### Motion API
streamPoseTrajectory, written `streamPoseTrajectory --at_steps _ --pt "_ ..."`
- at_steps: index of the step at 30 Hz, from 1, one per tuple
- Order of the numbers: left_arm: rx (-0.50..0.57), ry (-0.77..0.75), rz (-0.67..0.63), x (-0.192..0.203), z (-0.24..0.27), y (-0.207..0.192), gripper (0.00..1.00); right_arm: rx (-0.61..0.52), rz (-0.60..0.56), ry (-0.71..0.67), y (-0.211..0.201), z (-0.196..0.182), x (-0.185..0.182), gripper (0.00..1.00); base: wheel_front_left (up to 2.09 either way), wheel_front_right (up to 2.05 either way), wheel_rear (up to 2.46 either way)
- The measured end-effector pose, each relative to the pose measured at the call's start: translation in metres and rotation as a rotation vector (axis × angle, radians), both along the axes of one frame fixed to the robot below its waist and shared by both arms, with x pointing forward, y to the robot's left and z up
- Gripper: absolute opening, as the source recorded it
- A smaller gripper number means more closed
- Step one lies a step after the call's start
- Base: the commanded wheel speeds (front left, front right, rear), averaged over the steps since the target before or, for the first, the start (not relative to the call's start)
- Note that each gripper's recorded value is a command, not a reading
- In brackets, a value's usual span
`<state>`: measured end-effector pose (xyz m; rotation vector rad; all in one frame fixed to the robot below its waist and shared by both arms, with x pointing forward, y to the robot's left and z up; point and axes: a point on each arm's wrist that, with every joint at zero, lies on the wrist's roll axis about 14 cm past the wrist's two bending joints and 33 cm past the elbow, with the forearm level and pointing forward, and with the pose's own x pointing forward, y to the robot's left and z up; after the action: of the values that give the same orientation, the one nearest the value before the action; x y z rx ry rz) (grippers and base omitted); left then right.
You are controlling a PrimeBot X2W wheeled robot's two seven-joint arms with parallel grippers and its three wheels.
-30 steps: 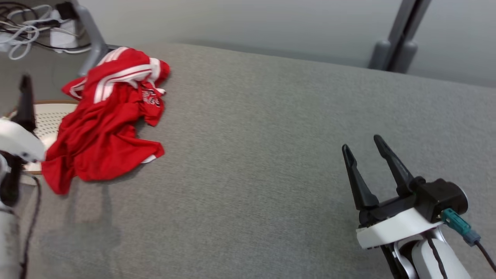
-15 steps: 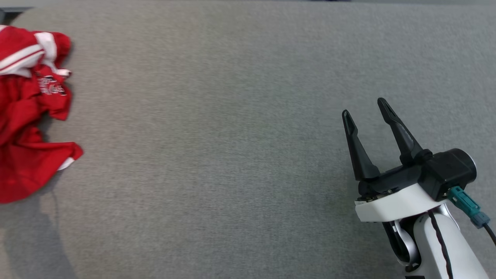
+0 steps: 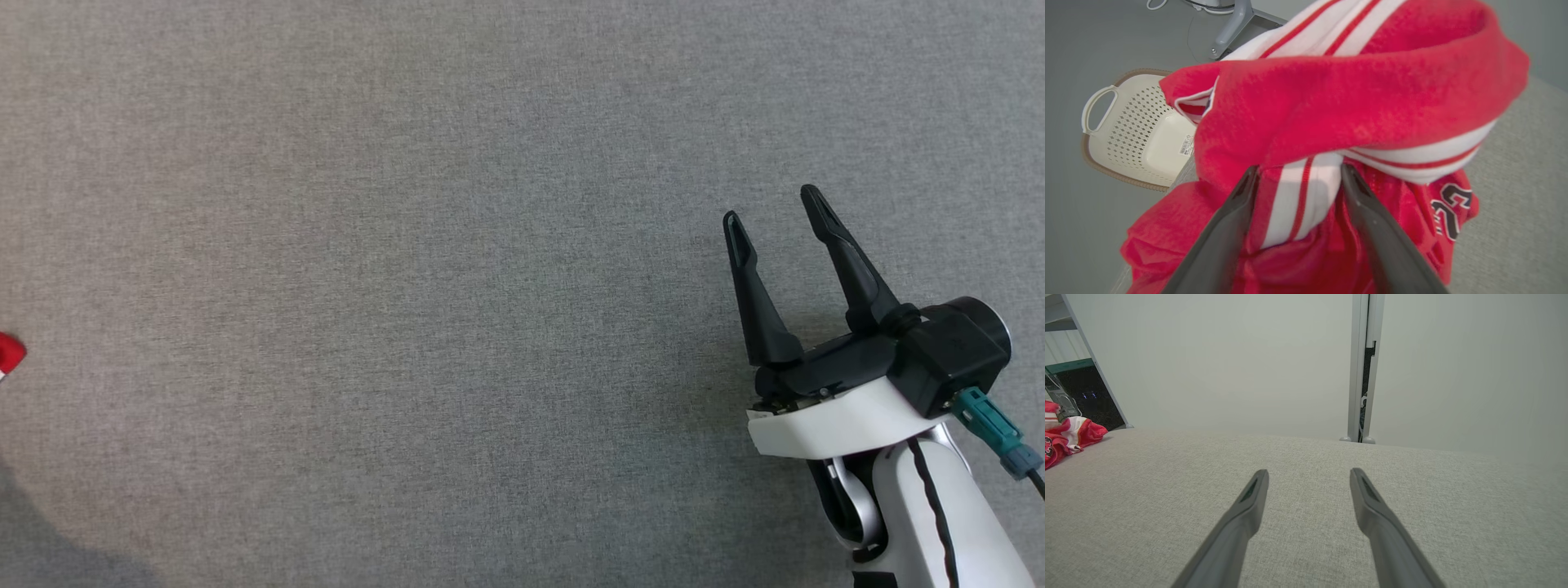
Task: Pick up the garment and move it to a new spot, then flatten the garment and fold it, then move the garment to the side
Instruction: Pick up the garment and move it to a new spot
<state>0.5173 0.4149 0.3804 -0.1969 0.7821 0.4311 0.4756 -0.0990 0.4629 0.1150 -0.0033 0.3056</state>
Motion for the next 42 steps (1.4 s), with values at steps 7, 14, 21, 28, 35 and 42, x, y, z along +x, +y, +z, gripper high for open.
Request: streamPoseTrajectory --at_steps 7,14,21,28,35,42 --pt "0.055 -0.009 -0.008 0.003 0.000 0.010 0.41 -0.001 0.009 0.011 0.004 -0.007 0.003 1.00 0.00 0.00 0.00" --pt "0.084 -0.044 -0.022 0.006 0.008 0.012 0.00 0.001 0.019 0.011 0.008 -0.007 0.004 1.00 0.00 0.00 0.00" --pt "0.165 -0.145 -0.135 0.020 0.055 -0.004 0.00 0.022 0.019 -0.020 0.009 0.011 -0.008 1.00 0.00 0.00 0.00" --pt "0.231 -0.285 -0.292 0.030 0.126 -0.039 0.00 0.061 0.005 -0.065 0.006 0.039 -0.031 1.00 0.00 0.00 0.00" --pt "0.231 -0.477 -0.474 0.038 0.207 -0.106 0.00 0.086 -0.031 -0.123 -0.007 0.067 -0.057 1.00 0.00 0.00 0.00" --pt "0.124 -0.662 -0.675 0.034 0.268 -0.202 0.00 0.101 -0.097 -0.161 -0.029 0.082 -0.080 1.00 0.00 0.00 0.00"
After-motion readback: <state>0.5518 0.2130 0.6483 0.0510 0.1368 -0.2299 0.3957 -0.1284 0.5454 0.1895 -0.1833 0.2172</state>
